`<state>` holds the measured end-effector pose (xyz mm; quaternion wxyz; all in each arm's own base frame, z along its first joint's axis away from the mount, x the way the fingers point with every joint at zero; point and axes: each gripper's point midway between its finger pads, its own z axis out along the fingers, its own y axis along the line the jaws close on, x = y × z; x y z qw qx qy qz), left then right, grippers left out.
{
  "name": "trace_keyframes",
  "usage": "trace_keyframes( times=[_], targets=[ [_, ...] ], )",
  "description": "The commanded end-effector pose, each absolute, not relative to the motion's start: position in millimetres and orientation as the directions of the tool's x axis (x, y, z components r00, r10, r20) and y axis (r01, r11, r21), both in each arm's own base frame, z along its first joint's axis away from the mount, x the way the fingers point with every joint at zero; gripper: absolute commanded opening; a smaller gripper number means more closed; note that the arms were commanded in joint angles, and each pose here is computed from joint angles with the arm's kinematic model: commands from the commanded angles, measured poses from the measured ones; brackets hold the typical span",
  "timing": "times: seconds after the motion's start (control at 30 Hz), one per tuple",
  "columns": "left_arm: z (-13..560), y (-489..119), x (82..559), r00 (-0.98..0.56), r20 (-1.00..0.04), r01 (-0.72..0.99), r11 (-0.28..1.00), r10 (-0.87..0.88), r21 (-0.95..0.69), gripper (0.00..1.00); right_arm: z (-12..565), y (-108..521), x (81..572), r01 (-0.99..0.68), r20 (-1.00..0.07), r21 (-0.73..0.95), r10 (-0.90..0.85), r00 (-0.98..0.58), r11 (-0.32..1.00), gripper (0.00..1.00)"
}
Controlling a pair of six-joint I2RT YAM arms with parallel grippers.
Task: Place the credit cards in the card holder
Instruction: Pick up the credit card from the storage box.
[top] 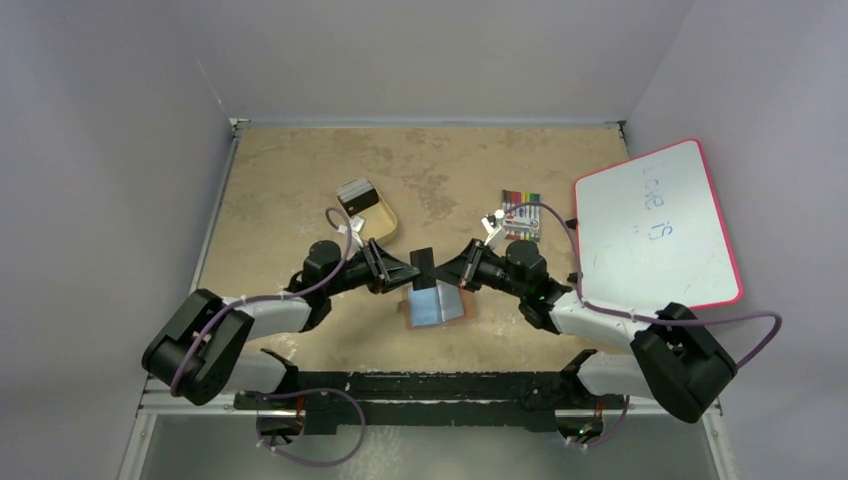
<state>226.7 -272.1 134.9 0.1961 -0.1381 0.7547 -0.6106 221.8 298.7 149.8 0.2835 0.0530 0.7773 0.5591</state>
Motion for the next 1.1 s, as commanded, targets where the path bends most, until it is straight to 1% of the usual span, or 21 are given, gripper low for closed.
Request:
trace_keyframes(
  times=[0.0, 0.1, 0.17, 0.23, 0.3, 0.4, 0.5, 0.73, 0.83, 0.93, 1.07],
  targets=[
    [118, -261, 235, -0.860, -0.278, 0.083, 0.420, -0.428, -0.904, 0.36, 152, 294, 224, -0.267, -0.439, 0.866, 0.388, -0.811, 0.422, 0.00],
    [104, -243, 238, -0.840, -0.376, 0.093, 0.580, -0.391, -0.810, 0.44, 136, 287, 225, -0.248, -0.461, 0.828, 0.358, -0.812, 0.503, 0.00],
    [94, -229, 240, -0.828, -0.431, 0.090, 0.675, -0.358, -0.733, 0.47, 126, 282, 228, -0.224, -0.470, 0.799, 0.347, -0.812, 0.559, 0.00],
    [81, -220, 237, -0.830, -0.457, 0.088, 0.735, -0.319, -0.673, 0.48, 112, 276, 228, -0.197, -0.471, 0.765, 0.324, -0.821, 0.613, 0.00],
    [68, -218, 233, -0.842, -0.452, 0.084, 0.757, -0.294, -0.648, 0.49, 98, 270, 227, -0.171, -0.464, 0.734, 0.301, -0.833, 0.657, 0.00],
    [54, -222, 227, -0.863, -0.436, 0.087, 0.773, -0.257, -0.628, 0.50, 84, 265, 221, -0.147, -0.446, 0.710, 0.278, -0.851, 0.688, 0.00],
    [43, -230, 221, -0.873, -0.439, 0.114, 0.785, -0.214, -0.609, 0.52, 72, 261, 217, -0.114, -0.419, 0.703, 0.279, -0.864, 0.702, 0.00],
    [27, -233, 217, -0.879, -0.444, 0.120, 0.821, -0.173, -0.559, 0.52, 56, 255, 215, -0.086, -0.412, 0.688, 0.291, -0.863, 0.720, 0.00],
    [21, -231, 216, -0.883, -0.440, 0.112, 0.837, -0.164, -0.536, 0.49, 54, 255, 214, -0.081, -0.405, 0.698, 0.299, -0.864, 0.711, 0.00],
    [18, -230, 214, -0.888, -0.432, 0.107, 0.843, -0.158, -0.527, 0.41, 54, 254, 214, -0.072, -0.401, 0.706, 0.313, -0.861, 0.705, 0.00],
    [13, -227, 211, -0.892, -0.421, 0.089, 0.851, -0.163, -0.518, 0.24, 56, 253, 211, -0.063, -0.391, 0.736, 0.347, -0.852, 0.674, 0.00]
  ],
)
